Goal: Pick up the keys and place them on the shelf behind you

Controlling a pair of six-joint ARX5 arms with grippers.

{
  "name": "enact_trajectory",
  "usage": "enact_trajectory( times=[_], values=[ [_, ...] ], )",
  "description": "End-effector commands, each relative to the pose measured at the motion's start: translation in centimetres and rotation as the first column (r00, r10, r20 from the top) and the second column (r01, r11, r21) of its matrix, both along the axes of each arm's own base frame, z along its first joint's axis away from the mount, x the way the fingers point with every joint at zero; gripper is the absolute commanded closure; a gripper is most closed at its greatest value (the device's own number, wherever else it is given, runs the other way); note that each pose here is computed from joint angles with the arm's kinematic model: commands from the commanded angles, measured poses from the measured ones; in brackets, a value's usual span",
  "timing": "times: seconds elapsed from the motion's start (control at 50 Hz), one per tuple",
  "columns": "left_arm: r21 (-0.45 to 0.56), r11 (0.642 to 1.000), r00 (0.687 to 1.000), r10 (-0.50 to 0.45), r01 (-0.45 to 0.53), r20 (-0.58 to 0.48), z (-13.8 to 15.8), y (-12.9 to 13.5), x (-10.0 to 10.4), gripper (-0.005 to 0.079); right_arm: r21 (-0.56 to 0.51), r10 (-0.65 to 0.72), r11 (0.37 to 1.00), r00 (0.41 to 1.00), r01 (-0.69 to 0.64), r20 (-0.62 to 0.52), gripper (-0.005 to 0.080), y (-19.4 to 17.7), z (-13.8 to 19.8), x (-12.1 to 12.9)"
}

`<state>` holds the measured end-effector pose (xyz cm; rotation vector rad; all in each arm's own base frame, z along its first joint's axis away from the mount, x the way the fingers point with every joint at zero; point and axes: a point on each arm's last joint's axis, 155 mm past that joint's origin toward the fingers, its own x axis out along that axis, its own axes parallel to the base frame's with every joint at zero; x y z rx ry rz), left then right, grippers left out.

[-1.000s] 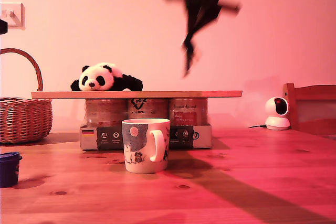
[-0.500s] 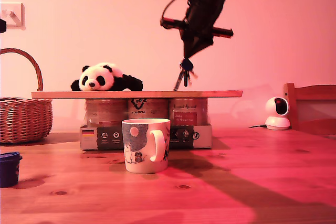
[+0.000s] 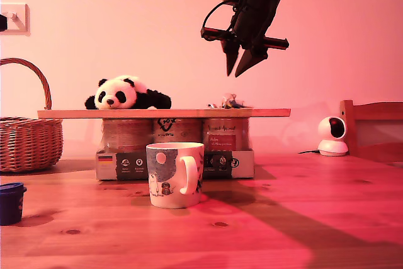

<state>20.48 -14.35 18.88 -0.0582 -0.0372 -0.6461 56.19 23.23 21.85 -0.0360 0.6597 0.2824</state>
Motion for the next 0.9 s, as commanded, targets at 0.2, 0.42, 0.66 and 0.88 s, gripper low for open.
enact_trajectory(
  times=[0.2, 0.42, 0.66, 0.88],
  values=[
    [-0.003, 1.0, 1.0, -0.002, 0.002, 0.001, 0.1, -0.1, 0.0, 0.0763, 0.016, 0.004, 1.0, 0.999, -0.005, 0.038, 0.0455, 0.4, 1.7, 0.4],
    [-0.003, 1.0, 1.0, -0.002, 0.002, 0.001, 0.1, -0.1, 0.0, 0.0763, 0.031, 0.013, 0.999, 0.996, -0.015, 0.088, 0.0664, 0.6, 6.1, 0.0],
    [-0.004, 1.0, 1.0, -0.002, 0.002, 0.001, 0.1, -0.1, 0.0, 0.0763, 0.033, 0.01, 0.999, 0.995, -0.013, 0.095, 0.0762, 0.2, 8.5, -0.8],
    [-0.002, 1.0, 1.0, -0.002, 0.002, -0.002, 0.1, -0.1, 0.0, 0.0763, -0.01, 0.033, 0.999, 0.997, -0.032, 0.075, 0.0762, 0.0, 8.1, -1.3]
  ],
)
